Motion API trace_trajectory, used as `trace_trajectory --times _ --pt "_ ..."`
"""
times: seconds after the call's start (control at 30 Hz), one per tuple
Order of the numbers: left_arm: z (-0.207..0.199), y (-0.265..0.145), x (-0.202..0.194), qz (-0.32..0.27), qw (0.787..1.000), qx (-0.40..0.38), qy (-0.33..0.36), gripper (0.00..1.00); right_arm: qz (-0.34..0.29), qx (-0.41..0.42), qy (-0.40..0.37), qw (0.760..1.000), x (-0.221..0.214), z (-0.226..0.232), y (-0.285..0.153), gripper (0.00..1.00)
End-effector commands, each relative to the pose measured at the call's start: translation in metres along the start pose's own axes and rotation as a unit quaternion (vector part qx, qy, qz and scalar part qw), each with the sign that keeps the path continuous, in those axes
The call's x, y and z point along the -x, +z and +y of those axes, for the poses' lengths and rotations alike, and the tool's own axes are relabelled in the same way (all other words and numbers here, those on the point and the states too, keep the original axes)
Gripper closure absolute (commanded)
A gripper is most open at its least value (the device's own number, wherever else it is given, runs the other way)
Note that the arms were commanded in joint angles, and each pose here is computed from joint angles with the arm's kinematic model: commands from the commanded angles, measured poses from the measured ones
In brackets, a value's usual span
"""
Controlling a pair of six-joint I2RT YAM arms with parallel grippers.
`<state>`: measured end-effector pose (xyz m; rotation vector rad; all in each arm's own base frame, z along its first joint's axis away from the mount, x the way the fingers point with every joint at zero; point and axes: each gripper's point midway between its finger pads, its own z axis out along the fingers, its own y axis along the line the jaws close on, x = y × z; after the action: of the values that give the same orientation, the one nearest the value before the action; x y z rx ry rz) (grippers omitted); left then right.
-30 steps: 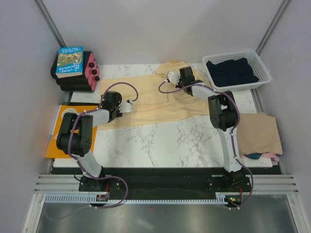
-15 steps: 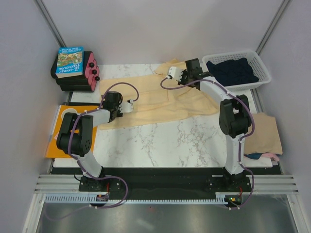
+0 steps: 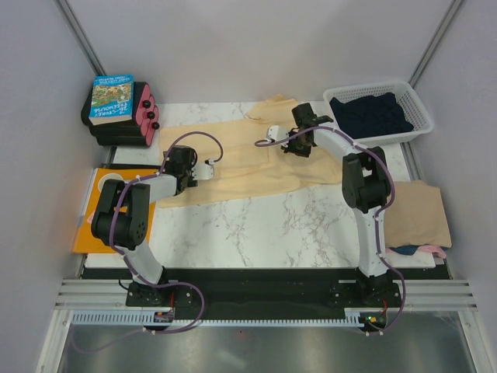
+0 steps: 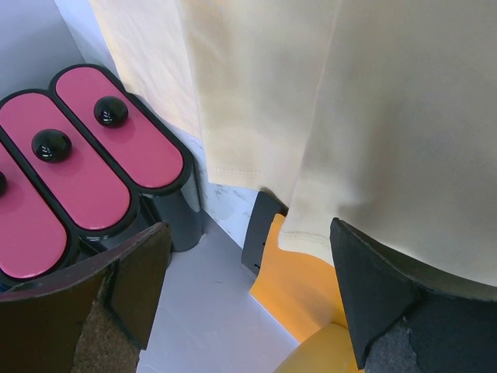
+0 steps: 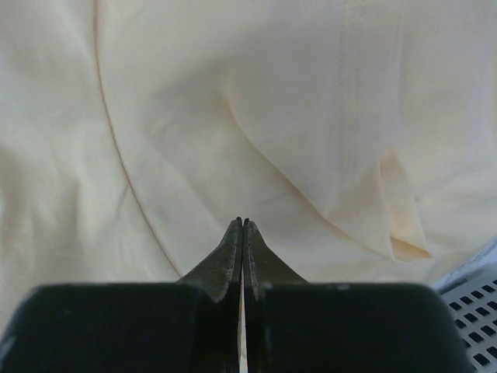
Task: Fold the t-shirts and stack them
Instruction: Fold the flattened tshirt in 1/3 of the way
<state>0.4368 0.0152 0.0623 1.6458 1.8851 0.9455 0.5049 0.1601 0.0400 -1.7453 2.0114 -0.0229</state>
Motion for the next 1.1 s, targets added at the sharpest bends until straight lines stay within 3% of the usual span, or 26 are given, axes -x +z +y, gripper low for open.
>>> trace_trajectory --times 0.0,1.07 --pt "0.016 -0.002 0.003 -0.001 1.0 0.021 -0.023 0.1 -0.021 -0.011 -0.003 1.0 0.012 -0.016 0.0 1.0" --pt "0.015 0.002 0.01 -0.004 1.0 0.017 -0.022 0.1 -0.046 -0.135 -0.017 0.99 0.036 -0.064 0.032 1.0"
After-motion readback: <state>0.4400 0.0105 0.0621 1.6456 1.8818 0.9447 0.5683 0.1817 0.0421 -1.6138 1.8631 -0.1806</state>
